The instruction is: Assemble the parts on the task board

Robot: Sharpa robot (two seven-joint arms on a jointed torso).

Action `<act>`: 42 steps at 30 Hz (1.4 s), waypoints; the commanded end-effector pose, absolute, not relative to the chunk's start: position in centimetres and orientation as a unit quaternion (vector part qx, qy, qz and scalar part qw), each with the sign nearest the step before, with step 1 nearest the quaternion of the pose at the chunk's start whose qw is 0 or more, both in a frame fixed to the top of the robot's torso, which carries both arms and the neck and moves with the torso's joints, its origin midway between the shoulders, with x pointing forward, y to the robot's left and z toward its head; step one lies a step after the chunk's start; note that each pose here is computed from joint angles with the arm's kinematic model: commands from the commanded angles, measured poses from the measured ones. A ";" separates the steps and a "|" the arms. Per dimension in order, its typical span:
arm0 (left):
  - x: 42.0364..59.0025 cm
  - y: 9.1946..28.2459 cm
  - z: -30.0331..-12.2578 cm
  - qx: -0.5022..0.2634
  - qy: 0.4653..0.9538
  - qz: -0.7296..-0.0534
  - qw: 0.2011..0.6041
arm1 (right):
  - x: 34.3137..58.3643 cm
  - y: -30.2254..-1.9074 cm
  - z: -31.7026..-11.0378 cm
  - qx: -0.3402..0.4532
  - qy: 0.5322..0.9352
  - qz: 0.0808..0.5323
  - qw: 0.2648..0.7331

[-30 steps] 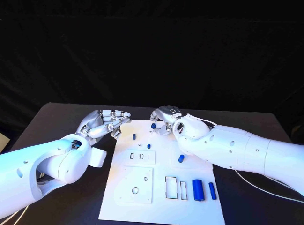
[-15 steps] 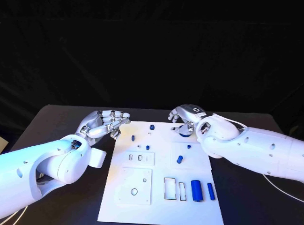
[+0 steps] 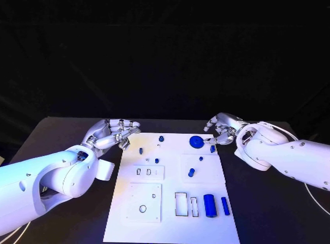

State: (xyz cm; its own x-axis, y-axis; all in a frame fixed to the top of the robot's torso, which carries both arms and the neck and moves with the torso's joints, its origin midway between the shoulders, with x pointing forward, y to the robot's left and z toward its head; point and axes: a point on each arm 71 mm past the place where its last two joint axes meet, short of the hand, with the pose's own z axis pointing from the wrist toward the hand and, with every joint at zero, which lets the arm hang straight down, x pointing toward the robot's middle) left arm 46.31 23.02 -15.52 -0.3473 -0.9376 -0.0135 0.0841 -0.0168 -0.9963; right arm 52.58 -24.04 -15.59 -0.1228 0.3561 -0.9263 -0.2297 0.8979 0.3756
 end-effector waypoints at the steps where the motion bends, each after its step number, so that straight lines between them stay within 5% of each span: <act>1: 46.3 22.8 -15.4 -0.377 0.557 -0.610 0.418 | 52.7 -23.7 -16.4 0.059 0.743 0.222 0.628; 42: 46.4 22.8 -15.5 -0.377 0.559 -0.611 0.415 | 54.2 -20.3 -18.5 0.045 0.752 0.202 0.625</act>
